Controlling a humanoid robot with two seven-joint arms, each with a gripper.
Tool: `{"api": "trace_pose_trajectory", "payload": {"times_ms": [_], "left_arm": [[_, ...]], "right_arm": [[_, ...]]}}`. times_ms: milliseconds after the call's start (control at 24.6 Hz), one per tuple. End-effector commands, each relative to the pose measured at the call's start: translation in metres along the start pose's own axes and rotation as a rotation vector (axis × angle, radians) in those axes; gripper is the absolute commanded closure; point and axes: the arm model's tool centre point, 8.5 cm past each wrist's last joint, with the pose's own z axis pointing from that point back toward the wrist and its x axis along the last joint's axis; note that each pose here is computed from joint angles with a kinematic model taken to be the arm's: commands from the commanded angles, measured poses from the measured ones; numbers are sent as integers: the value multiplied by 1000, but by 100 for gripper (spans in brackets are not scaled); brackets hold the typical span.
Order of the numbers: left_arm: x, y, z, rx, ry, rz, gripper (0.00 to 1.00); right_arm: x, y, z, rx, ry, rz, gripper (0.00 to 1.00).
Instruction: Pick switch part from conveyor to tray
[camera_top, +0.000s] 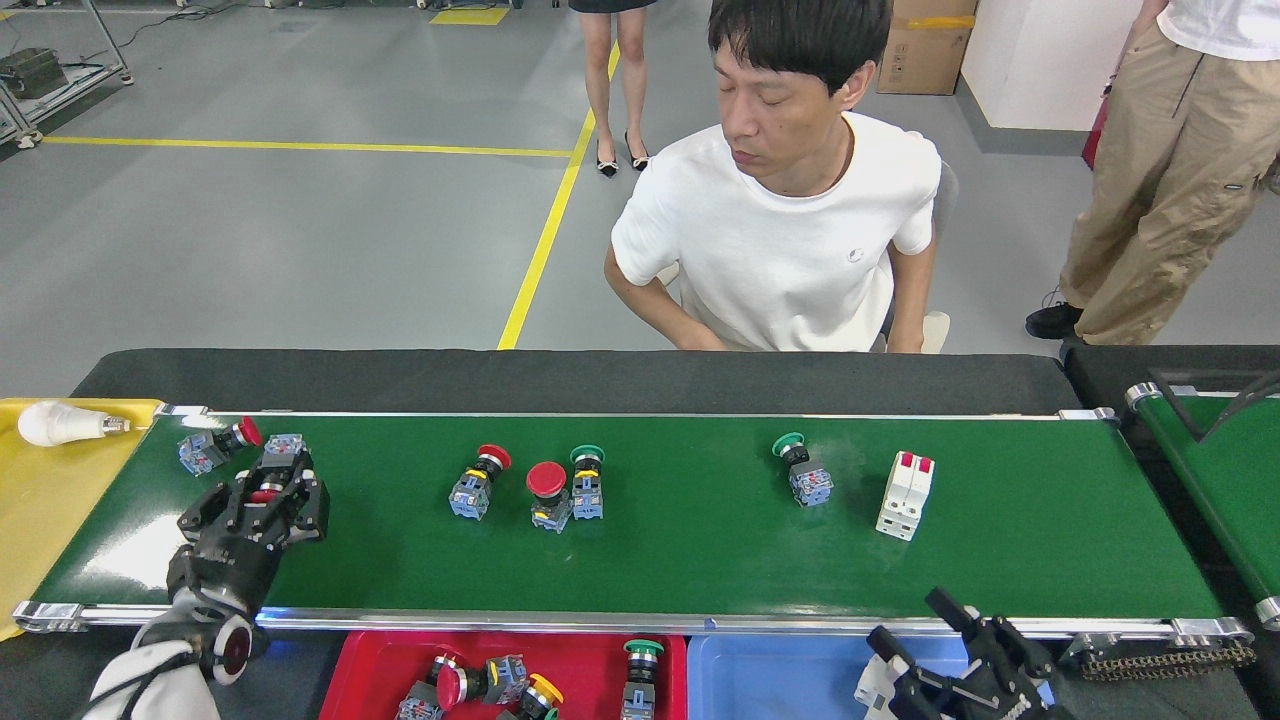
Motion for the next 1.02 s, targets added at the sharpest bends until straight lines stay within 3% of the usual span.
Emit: {"api": "trace_pose_trajectory", "payload": {"times_ms": [0,81,244,284,447,569,731,853,975], "left_arm": [[21,18,19,58,-89,-12,91],[58,17,45,62,-190,2,89],[118,13,74,36,-382,-40,82],[125,9,76,20,-399,-57,75],[132,9,73,26,-382,-47,0],[126,12,70,39,-367,-41,0],[83,14,74,45,-241,14,0],[54,6,79,12,-119,83,0],[16,-11,89,-43,17,97,0]], "right_arm": [[-23,-10,-2,-10,197,21,7],[-35,-10,0,-2,319,49,6],[-42,-6,9,7,381,67,6],[-42,-4,13,-3,386,74,6],[-42,2,27,-51,412,105,6],[-43,0,25,-58,419,103,6],[-44,-8,15,-72,445,127,6],[-18,-10,-22,-81,393,153,6],[17,-3,-55,-53,295,142,6]]}}
